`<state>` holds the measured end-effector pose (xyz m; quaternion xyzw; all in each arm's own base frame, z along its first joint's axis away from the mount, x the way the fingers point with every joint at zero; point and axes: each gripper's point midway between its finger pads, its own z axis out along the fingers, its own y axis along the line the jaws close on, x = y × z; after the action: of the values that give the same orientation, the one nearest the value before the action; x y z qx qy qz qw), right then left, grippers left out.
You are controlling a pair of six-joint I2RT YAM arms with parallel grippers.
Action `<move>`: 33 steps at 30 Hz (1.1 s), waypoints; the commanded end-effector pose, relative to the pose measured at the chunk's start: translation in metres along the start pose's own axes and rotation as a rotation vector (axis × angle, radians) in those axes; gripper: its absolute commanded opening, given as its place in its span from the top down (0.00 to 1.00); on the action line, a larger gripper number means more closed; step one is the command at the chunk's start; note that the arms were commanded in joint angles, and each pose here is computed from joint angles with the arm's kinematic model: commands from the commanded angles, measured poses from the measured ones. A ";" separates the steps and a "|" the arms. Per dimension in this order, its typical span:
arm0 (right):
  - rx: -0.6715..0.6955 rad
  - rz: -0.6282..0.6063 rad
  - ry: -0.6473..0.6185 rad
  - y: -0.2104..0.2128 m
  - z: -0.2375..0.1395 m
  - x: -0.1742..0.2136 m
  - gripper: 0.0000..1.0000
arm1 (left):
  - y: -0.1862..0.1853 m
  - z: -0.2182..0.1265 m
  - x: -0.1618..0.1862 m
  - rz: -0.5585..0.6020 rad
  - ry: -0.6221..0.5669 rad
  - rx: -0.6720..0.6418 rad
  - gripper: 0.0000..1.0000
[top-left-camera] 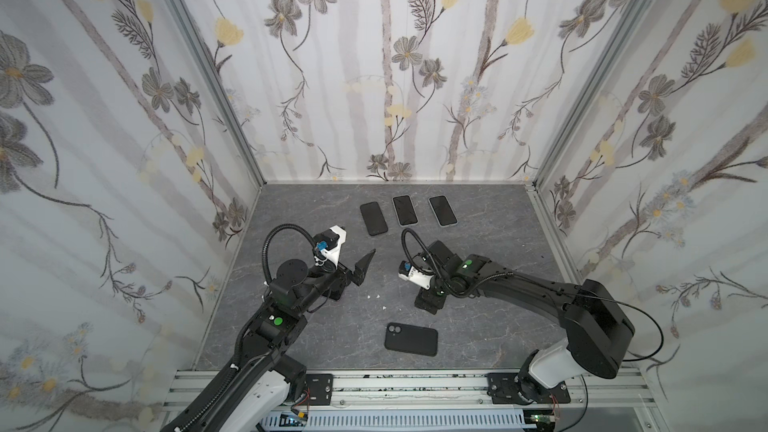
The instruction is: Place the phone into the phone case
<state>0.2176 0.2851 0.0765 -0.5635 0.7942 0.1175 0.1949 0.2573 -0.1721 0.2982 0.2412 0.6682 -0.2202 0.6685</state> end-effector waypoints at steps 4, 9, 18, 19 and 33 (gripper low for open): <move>-0.114 -0.111 -0.029 0.041 0.019 -0.004 0.14 | -0.005 -0.016 0.034 0.051 0.118 0.013 0.00; -0.131 -0.129 0.017 0.052 0.038 0.004 0.14 | -0.014 -0.026 0.063 0.082 0.192 0.063 0.00; -0.068 -0.117 0.104 0.045 0.052 0.021 0.17 | -0.012 -0.027 0.082 0.076 0.161 0.044 0.00; -0.064 -0.119 0.104 0.044 0.051 0.021 0.17 | -0.012 -0.027 0.082 0.079 0.165 0.043 0.00; 0.072 -0.164 0.176 0.014 0.046 0.028 0.25 | -0.004 -0.022 0.086 0.066 0.163 0.000 0.00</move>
<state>0.1948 0.2924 0.0215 -0.6208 0.7672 0.0592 0.1502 0.2343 -0.1597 0.2023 0.2881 0.7240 -0.1792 0.6006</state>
